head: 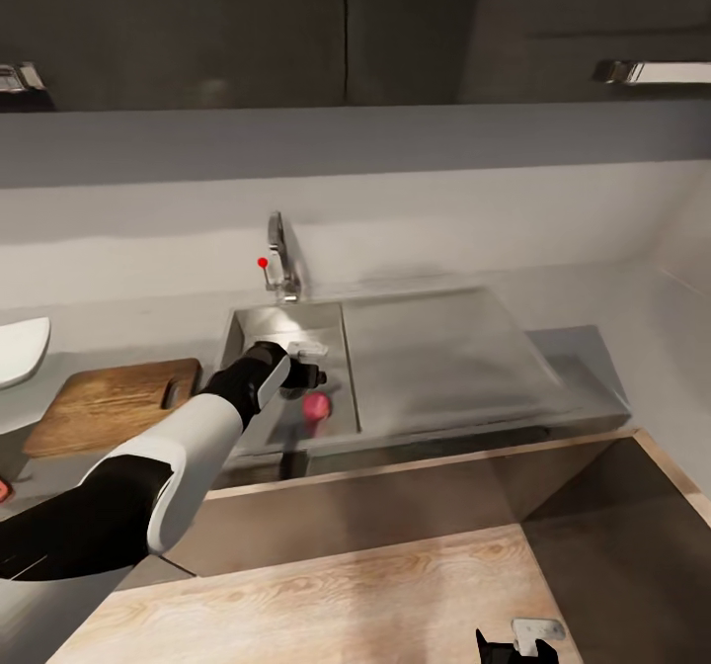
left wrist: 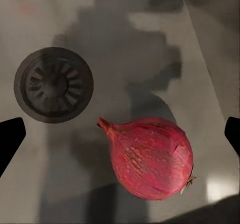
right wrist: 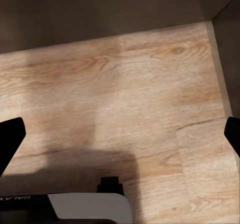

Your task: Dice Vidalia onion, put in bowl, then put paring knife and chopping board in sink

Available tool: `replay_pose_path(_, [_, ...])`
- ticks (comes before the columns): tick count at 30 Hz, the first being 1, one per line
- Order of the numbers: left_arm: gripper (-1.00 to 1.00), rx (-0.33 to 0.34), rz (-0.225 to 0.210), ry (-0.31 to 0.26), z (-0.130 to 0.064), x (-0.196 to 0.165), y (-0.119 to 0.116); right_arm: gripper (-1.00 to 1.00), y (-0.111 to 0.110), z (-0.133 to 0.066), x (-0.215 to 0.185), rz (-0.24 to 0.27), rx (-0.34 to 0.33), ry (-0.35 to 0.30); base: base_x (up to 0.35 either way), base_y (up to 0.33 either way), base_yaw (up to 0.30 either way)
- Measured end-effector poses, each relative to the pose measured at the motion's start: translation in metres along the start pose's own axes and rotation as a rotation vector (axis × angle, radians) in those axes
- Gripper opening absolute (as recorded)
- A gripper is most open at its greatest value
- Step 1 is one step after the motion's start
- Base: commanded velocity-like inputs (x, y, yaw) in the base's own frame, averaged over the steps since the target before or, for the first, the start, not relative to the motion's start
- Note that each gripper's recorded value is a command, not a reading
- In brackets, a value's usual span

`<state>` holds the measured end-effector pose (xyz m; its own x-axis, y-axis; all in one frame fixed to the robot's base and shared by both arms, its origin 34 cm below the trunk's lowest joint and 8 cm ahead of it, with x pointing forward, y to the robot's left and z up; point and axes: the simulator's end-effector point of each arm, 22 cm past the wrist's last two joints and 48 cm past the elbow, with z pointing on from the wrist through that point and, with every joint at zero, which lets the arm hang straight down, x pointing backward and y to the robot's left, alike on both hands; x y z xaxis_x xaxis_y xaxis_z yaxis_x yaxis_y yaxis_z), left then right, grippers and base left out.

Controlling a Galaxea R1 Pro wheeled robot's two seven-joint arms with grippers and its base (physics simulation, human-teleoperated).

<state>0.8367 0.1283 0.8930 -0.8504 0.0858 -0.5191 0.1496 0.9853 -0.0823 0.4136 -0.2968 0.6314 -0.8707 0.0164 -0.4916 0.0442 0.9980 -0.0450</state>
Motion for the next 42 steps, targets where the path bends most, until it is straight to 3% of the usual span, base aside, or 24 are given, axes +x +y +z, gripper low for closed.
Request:
replay_pose_path(12, [1.0, 0.005, -0.008, 0.054, 0.019, 0.034, 0.0, 1.0, 0.0, 0.002, 0.009, -0.001, 0.0, 0.02, 0.064, -0.04, 0.0])
replay_pose_path(42, [1.0, 0.012, -0.017, 0.121, 0.047, 0.071, 0.0, 1.0, 0.0, 0.005, 0.031, -0.004, 0.001, 0.068, 0.0, 0.0, 0.0])
